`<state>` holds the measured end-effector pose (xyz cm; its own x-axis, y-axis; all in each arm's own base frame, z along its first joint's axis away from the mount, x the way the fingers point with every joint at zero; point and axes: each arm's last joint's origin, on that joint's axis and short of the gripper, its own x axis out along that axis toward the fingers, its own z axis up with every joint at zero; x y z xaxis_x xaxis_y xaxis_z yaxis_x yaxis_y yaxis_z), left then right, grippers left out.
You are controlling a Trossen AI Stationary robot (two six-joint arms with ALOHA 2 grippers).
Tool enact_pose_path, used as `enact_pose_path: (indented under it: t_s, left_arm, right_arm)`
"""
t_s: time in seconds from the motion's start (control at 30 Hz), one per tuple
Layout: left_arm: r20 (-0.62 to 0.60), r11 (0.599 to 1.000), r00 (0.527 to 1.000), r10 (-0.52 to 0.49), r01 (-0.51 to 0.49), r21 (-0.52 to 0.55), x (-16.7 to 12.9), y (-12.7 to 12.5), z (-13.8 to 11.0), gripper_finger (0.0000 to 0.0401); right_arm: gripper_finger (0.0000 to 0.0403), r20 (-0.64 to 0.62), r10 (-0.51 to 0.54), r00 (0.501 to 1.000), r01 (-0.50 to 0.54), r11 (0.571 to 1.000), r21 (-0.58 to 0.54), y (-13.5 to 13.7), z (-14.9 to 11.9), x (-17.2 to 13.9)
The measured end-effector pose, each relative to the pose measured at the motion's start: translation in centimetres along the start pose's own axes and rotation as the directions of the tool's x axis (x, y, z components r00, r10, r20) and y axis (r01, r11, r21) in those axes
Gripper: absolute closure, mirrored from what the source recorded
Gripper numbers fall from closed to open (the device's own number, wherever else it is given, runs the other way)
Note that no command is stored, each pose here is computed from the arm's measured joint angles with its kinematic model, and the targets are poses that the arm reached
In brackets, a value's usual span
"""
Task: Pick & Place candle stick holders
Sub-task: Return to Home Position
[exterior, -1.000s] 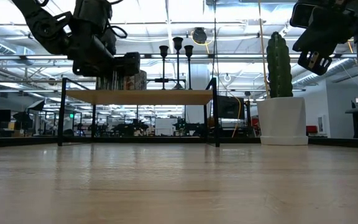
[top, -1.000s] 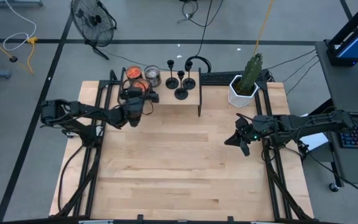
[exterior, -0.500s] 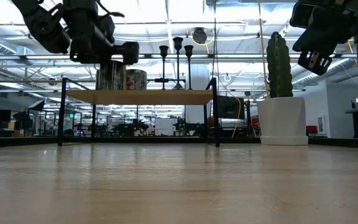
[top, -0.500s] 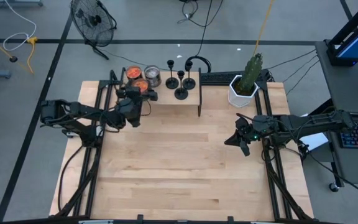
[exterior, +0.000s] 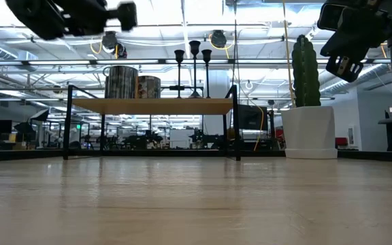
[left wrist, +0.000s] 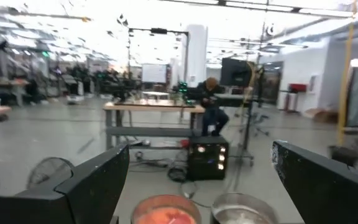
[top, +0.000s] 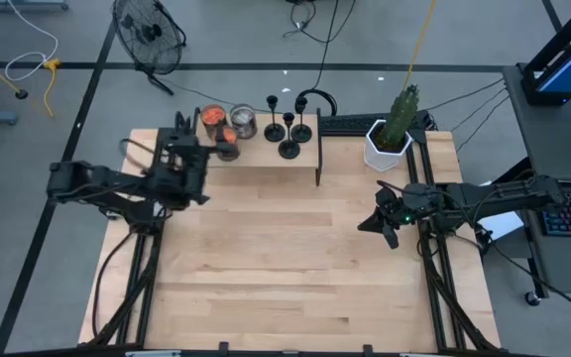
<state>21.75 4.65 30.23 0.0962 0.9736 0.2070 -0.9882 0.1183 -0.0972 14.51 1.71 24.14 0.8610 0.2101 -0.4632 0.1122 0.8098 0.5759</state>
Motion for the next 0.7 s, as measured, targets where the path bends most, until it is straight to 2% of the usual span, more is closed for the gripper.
enact_pose_path:
  t_s: [0.13,0.27,0.47,0.7]
  left_arm:
    - [-0.064,0.997,0.997,-0.035,0.031,-0.068,-2.2,1.6,2.6,0.0002]
    - [-0.210,0.994,0.976,-0.059,0.037,-0.103,-4.5,3.2,4.3,0.0002]
    - [-0.225,0.960,0.941,-0.253,0.217,-0.175,-7.4,4.5,5.7,0.0002]
    - [-0.230,0.895,0.902,-0.366,0.273,-0.354,-9.7,4.1,5.7,0.0002]
  right_arm:
    - [0.0403,0.000,0.000,1.000,0.000,1.000,-0.005,0.0,0.0,0.0]
    - [0.0403,0.000,0.000,1.000,0.000,1.000,-0.005,0.0,0.0,0.0]
    - [0.0403,0.000,0.000,1.000,0.000,1.000,-0.003,0.0,0.0,0.0]
    - [0.0403,0.000,0.000,1.000,0.000,0.998,0.059,0.0,0.0,0.0]
